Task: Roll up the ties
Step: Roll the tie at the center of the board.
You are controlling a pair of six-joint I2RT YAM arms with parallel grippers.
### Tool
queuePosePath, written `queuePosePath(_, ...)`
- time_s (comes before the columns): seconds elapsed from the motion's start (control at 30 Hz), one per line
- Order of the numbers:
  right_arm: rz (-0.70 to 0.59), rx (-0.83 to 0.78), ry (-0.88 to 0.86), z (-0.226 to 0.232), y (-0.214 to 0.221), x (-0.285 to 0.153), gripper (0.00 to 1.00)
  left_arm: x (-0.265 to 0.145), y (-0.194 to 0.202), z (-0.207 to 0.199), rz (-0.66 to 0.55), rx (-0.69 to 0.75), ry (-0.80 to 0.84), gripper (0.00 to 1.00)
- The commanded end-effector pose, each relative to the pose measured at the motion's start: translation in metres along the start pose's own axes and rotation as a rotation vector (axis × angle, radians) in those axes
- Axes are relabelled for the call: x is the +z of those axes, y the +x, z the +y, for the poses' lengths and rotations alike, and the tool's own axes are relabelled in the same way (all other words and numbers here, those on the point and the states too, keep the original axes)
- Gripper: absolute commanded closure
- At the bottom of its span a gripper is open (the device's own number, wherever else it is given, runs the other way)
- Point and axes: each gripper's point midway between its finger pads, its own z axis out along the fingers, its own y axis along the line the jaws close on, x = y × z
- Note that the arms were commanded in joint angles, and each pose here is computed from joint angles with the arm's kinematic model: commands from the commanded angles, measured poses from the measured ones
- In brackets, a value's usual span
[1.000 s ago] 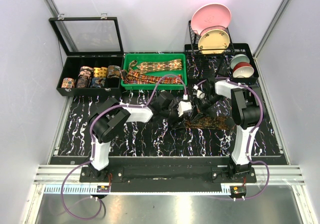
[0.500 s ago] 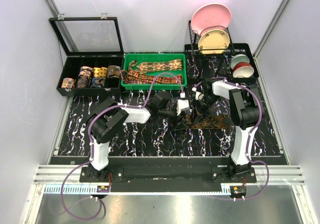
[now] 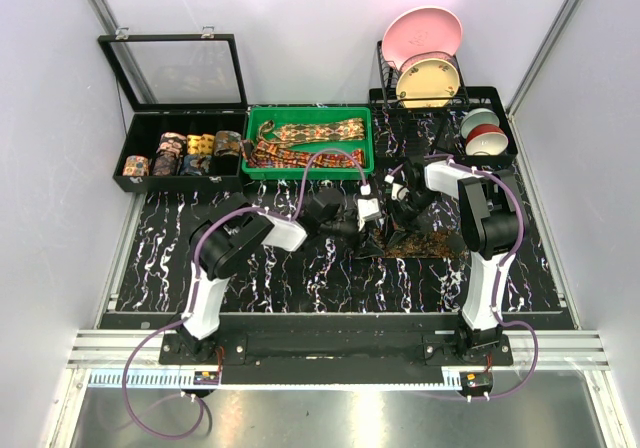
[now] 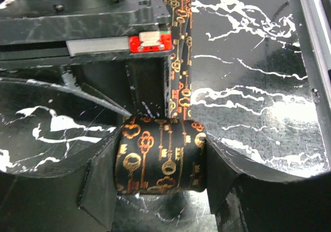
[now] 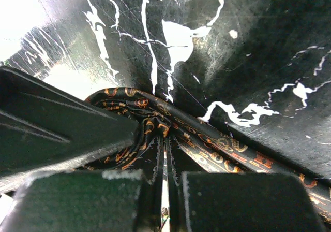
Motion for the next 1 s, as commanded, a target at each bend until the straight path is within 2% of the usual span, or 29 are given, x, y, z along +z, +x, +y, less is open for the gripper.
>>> queuePosePath(0.0, -0.005, -0.016, 0.116, -0.024, -0.003, 0.014, 1.0, 0.006, -0.015, -0.005, -0.085, 0.027, 0.017, 0.39)
queuePosePath(0.1, -0.005, -0.012, 0.111, -0.024, -0.003, 0.015, 1.0, 0.009, -0.012, -0.008, -0.087, 0.012, 0.028, 0.41)
queuePosePath(0.23, 0.0, -0.007, 0.109, -0.024, -0.003, 0.016, 1.0, 0.013, -0.006, -0.008, -0.075, 0.0, 0.032, 0.48)
queuePosePath(0.27, 0.002, -0.006, 0.109, -0.024, -0.003, 0.016, 1.0, 0.013, -0.002, -0.007, -0.065, -0.001, 0.026, 0.52)
queuePosePath(0.4, -0.001, -0.003, 0.098, -0.022, -0.004, 0.016, 1.0, 0.015, 0.015, -0.002, 0.003, 0.005, -0.012, 0.53)
queuePosePath(0.5, 0.001, -0.006, 0.094, -0.02, -0.004, 0.016, 1.0, 0.016, 0.029, 0.004, 0.09, 0.035, -0.049, 0.58)
queuePosePath(0.57, 0.0, -0.004, 0.083, -0.018, -0.003, 0.015, 1.0, 0.014, 0.045, 0.004, 0.168, 0.059, -0.07, 0.57)
queuePosePath(0.63, -0.005, -0.009, 0.073, -0.016, -0.004, 0.014, 1.0, 0.011, 0.057, 0.004, 0.234, 0.055, -0.085, 0.53)
queuePosePath(0.7, -0.011, -0.013, 0.063, -0.013, -0.004, 0.012, 1.0, 0.009, 0.06, 0.008, 0.269, 0.078, -0.105, 0.53)
queuePosePath(0.77, -0.007, -0.015, 0.045, -0.01, -0.003, 0.013, 1.0, 0.002, 0.077, 0.006, 0.359, 0.088, -0.11, 0.54)
queuePosePath(0.97, -0.008, -0.031, 0.0, 0.0, -0.004, 0.009, 1.0, -0.015, 0.107, 0.001, 0.517, 0.084, -0.117, 0.66)
